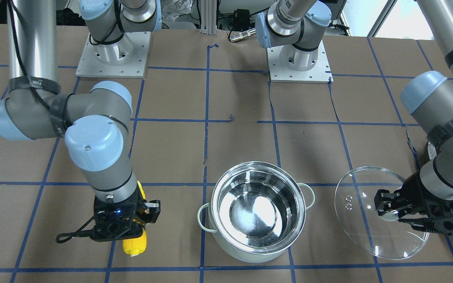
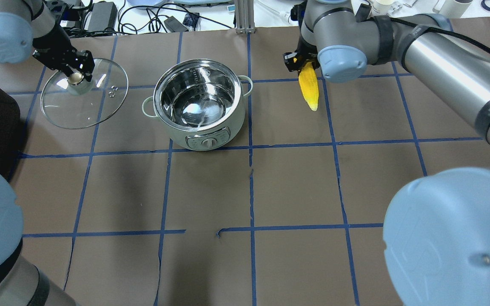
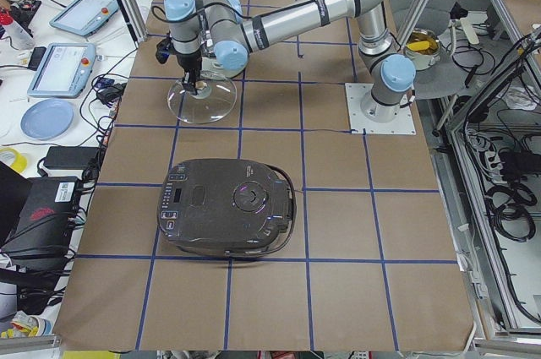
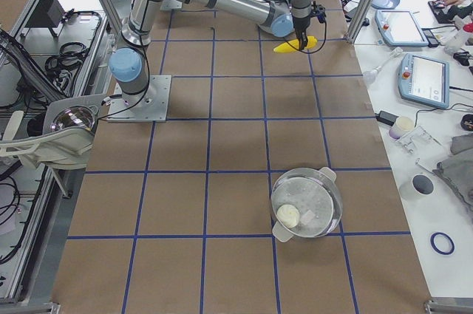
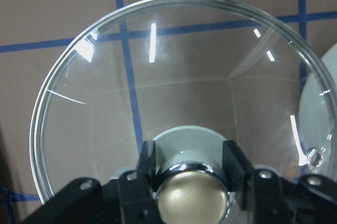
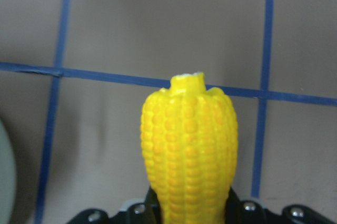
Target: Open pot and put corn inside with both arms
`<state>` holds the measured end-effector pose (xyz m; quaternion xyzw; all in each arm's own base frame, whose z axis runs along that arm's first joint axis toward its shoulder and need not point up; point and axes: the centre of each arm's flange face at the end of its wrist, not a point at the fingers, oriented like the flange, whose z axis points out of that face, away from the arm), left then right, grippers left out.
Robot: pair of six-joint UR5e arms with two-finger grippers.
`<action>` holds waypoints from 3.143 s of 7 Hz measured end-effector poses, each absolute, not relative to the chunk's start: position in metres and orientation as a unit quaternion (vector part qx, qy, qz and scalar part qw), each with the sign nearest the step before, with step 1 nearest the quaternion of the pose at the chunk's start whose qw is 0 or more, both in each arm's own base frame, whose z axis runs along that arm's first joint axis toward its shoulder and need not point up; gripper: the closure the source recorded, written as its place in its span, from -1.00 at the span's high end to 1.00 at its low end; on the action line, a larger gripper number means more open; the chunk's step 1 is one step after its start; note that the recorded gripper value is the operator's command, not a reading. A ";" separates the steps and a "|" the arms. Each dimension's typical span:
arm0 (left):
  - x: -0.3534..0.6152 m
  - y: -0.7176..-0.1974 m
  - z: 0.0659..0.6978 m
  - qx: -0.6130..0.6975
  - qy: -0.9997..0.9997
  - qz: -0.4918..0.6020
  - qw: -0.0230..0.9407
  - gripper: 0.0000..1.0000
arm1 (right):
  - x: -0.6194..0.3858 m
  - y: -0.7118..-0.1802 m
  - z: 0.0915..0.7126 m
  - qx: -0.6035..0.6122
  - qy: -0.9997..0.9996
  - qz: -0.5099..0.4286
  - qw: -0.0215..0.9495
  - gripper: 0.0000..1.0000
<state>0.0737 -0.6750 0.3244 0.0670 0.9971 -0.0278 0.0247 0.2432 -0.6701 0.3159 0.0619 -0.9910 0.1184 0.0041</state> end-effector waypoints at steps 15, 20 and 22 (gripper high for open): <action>-0.043 -0.465 0.521 0.026 0.999 0.022 -0.007 0.99 | 0.492 -0.645 0.320 -0.063 -0.991 0.106 -0.059 1.00; -0.148 -0.477 0.540 -0.045 0.995 -0.089 -0.008 1.00 | 0.368 -0.654 0.423 0.005 -0.996 0.086 -0.018 0.96; -0.171 -0.493 0.539 -0.030 0.995 -0.091 -0.002 1.00 | 0.275 -0.638 0.460 0.016 -0.998 0.060 -0.002 0.96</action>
